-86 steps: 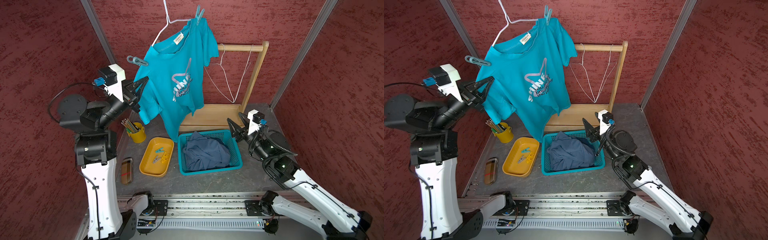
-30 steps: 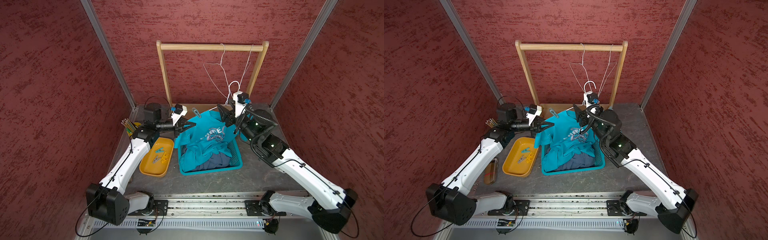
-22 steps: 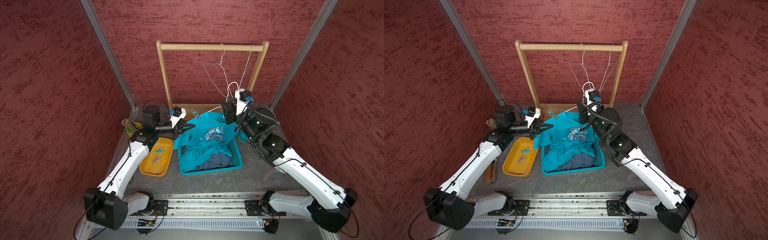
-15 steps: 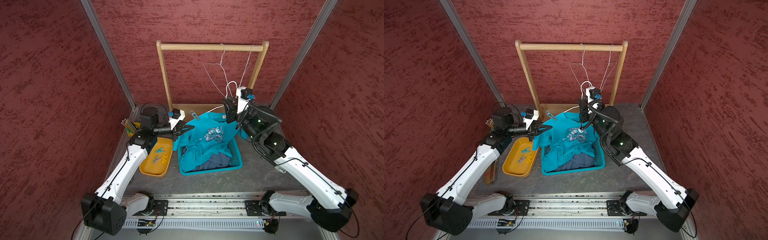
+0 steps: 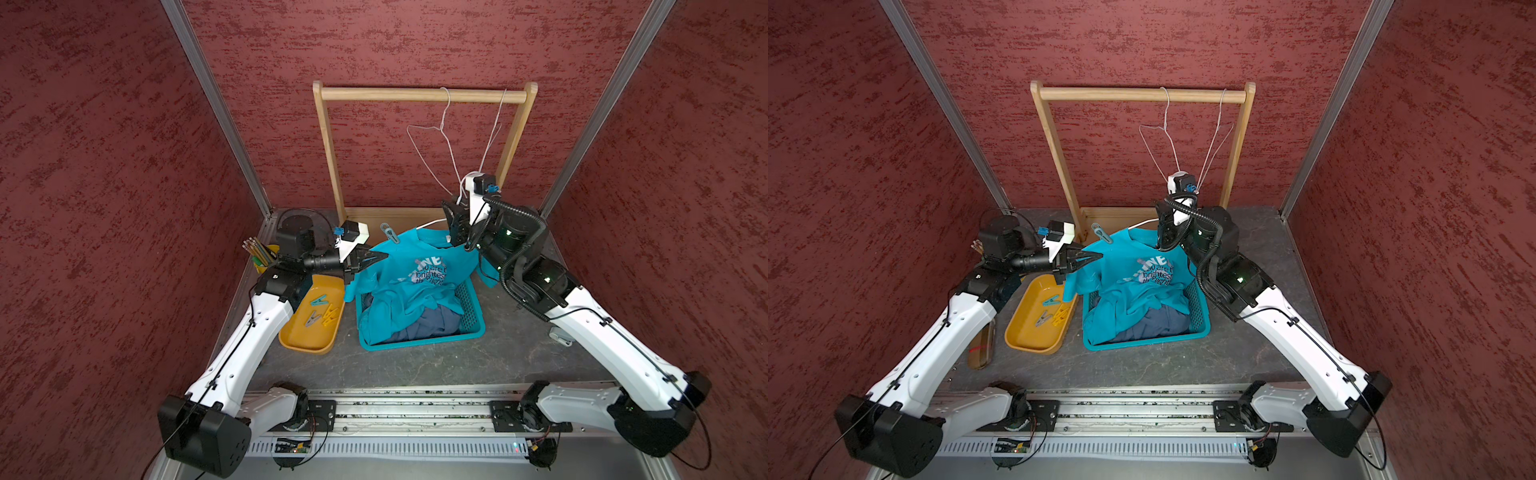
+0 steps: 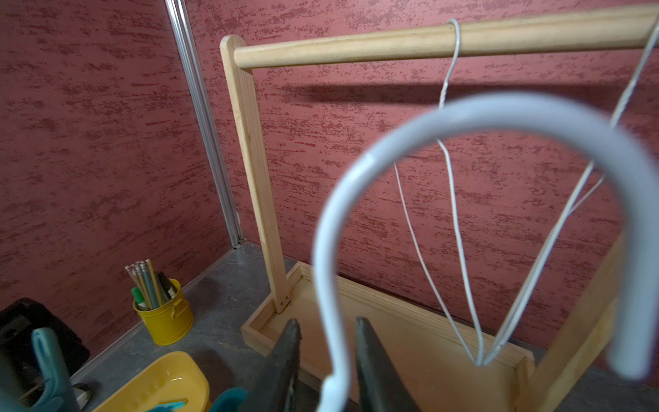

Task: Remove the clothespins securing t-shirts to the hanger
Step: Pick up the hanger from the clothes rail.

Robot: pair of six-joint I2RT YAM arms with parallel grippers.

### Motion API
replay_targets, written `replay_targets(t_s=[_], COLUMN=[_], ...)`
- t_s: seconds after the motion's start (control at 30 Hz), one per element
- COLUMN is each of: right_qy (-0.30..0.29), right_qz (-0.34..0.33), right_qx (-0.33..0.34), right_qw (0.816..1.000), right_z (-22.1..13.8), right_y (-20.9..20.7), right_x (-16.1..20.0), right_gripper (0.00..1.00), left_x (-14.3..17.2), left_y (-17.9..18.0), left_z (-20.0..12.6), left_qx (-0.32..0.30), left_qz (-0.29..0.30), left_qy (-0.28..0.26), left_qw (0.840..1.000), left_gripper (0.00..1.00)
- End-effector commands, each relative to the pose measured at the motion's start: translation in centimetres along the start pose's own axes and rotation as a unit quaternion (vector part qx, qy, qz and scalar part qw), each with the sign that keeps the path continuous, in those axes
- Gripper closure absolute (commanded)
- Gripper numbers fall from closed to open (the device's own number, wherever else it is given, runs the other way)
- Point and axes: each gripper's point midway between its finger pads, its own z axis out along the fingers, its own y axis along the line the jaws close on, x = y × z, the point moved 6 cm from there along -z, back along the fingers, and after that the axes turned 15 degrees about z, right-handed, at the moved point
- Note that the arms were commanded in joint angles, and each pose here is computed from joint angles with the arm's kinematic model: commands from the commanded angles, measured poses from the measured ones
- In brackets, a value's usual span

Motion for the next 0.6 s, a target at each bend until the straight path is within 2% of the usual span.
replay_targets(t_s=[0.0, 0.07, 0.2, 0.27, 0.37, 0.43, 0.47, 0.57], right_qy=[0.002, -0.001, -0.022, -0.030, -0.035, -0.033, -0.032, -0.029], right_qz=[0.006, 0.003, -0.008, -0.016, -0.020, -0.020, -0.019, -0.016], right_qx=[-0.031, -0.056, -0.086, -0.079, -0.064, -0.062, -0.061, -0.058], right_qw=[0.999, 0.998, 0.996, 0.996, 0.997, 0.997, 0.997, 0.998], right_z=[-0.3, -0.5, -1.3, -1.6, -1.6, -1.4, -1.3, -1.1], right_y=[0.7, 1.2, 1.8, 1.6, 1.3, 1.2, 1.1, 0.9], right_x=[-0.8, -0.8, -1.4, -1.7, -1.7, -1.4, -1.2, -0.6], right_gripper=[0.89, 1.00, 1.00, 1.00, 1.00, 1.00, 1.00, 1.00], left_x=[-0.9, -0.6, -0.3, -0.3, -0.1, 0.2, 0.3, 0.3], left_y=[-0.5, -0.5, -0.6, -0.5, -0.4, -0.2, -0.1, 0.4], left_z=[-0.3, -0.3, -0.2, -0.2, -0.4, -0.5, -0.7, -1.8], left_qx=[0.007, 0.005, 0.007, 0.003, -0.009, -0.018, -0.021, -0.033], left_qz=[0.029, 0.024, 0.016, 0.014, 0.003, -0.011, -0.019, -0.057], left_qy=[-0.013, -0.008, -0.004, 0.000, 0.013, 0.028, 0.034, 0.036], left_qw=[0.999, 1.000, 1.000, 1.000, 1.000, 0.999, 0.999, 0.997], left_gripper=[1.00, 1.00, 1.00, 0.96, 0.78, 0.54, 0.47, 0.33])
